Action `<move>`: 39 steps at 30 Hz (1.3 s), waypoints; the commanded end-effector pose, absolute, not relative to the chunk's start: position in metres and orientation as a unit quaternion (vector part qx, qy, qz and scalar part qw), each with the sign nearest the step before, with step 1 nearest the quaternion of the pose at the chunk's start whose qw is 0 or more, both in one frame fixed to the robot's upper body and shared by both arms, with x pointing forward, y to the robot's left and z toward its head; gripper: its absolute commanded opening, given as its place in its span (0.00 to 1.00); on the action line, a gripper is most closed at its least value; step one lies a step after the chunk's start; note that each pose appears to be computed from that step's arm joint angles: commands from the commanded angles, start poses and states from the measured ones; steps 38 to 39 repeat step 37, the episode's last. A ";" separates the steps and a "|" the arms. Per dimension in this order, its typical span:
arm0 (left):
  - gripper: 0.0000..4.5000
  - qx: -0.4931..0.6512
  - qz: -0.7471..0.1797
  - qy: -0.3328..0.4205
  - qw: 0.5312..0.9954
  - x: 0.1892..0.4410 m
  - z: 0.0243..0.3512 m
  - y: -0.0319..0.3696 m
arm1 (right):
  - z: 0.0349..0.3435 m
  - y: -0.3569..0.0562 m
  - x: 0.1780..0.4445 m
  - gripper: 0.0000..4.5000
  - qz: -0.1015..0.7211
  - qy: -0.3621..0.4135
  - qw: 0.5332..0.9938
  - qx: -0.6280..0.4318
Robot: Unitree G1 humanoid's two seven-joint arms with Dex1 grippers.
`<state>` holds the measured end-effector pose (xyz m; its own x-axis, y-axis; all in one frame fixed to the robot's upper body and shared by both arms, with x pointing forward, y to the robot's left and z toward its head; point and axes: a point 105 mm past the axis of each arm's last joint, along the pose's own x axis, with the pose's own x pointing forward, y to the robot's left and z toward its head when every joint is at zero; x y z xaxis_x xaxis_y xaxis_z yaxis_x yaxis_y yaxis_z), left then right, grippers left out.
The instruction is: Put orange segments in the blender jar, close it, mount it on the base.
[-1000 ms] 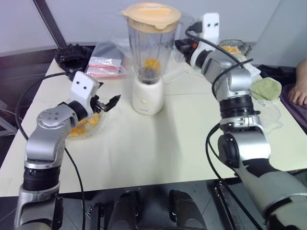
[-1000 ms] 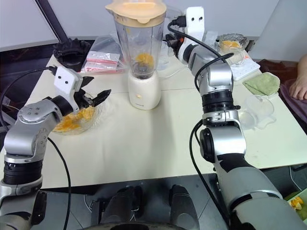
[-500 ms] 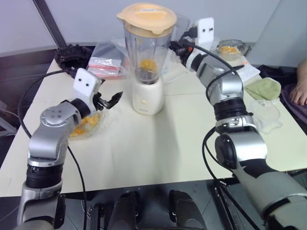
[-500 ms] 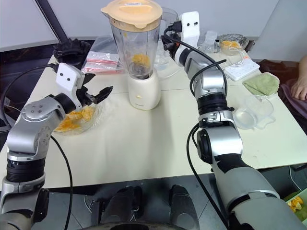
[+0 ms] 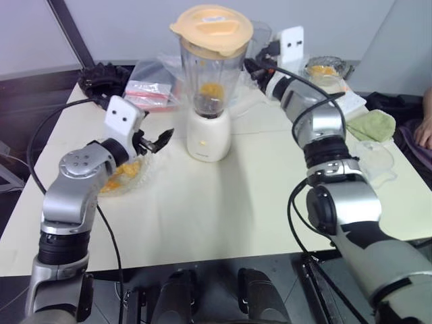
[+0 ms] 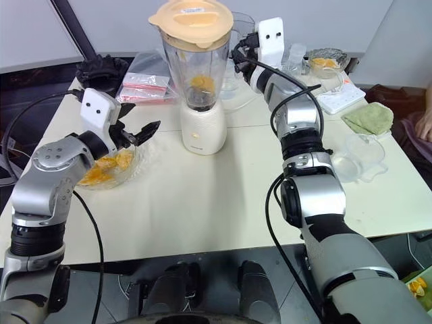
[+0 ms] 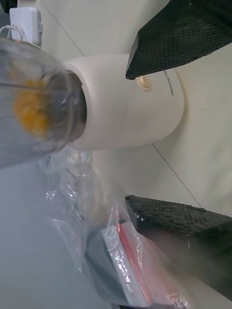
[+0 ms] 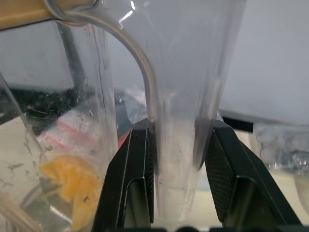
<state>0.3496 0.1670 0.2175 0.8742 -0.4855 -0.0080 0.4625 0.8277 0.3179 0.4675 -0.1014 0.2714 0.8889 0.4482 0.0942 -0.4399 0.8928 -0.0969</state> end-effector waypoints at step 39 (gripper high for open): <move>0.90 0.106 -0.327 -0.018 0.939 0.331 0.164 0.125 | 0.193 -0.169 0.354 0.99 0.245 -0.038 0.963 -0.110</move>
